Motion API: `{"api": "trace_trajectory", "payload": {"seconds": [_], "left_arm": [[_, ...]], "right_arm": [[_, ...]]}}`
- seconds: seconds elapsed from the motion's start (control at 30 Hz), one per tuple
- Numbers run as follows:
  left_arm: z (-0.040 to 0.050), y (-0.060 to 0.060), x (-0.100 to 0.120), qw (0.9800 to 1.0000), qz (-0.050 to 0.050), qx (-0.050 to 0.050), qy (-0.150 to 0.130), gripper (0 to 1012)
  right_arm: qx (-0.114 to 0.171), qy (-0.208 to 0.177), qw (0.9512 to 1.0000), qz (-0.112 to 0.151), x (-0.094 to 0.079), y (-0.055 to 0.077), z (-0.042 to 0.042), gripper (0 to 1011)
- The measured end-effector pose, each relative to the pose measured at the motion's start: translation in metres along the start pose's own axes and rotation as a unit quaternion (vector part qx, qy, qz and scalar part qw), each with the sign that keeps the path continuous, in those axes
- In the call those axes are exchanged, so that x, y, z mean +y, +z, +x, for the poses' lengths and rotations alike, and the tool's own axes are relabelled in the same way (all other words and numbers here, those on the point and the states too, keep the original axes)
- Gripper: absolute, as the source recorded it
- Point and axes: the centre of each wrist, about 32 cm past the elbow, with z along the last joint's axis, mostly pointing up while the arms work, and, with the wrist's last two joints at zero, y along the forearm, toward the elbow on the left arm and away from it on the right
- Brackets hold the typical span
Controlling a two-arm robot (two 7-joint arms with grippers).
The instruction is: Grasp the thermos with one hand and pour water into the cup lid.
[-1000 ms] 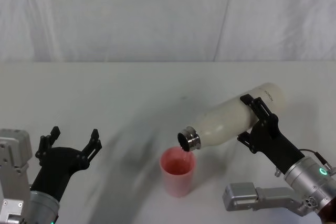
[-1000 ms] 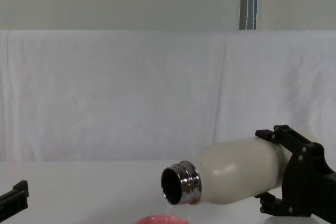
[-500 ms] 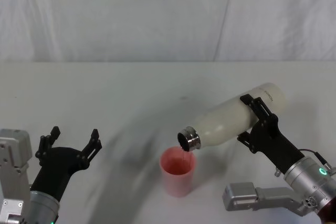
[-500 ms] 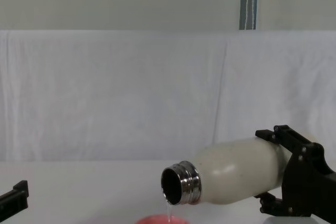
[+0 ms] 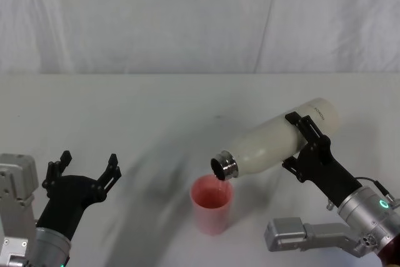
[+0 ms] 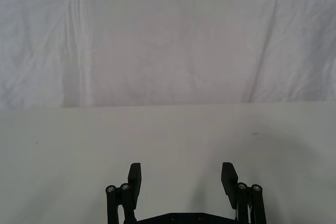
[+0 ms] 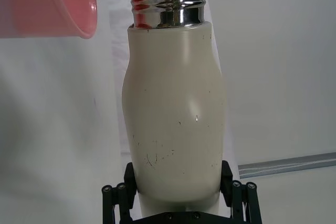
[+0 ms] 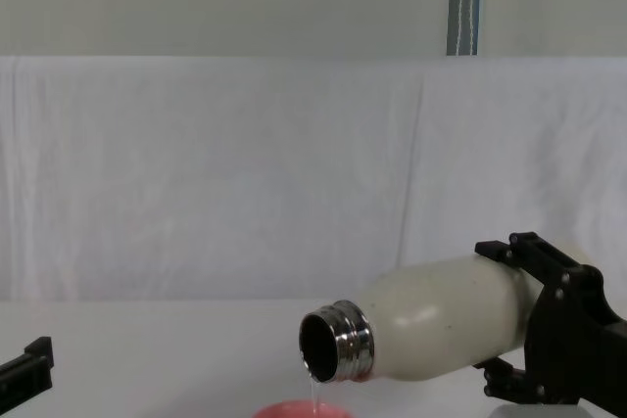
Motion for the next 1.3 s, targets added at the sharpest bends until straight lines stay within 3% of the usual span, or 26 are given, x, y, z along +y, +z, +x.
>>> {"api": "trace_trajectory", "payload": {"seconds": [1.3], "left_arm": [[0.0,0.0,0.0,1.0,0.0,0.0,0.0,1001]], "right_arm": [[-0.004,-0.001,1.0,0.002,0.0011,0.0005,0.0012,953]]}}
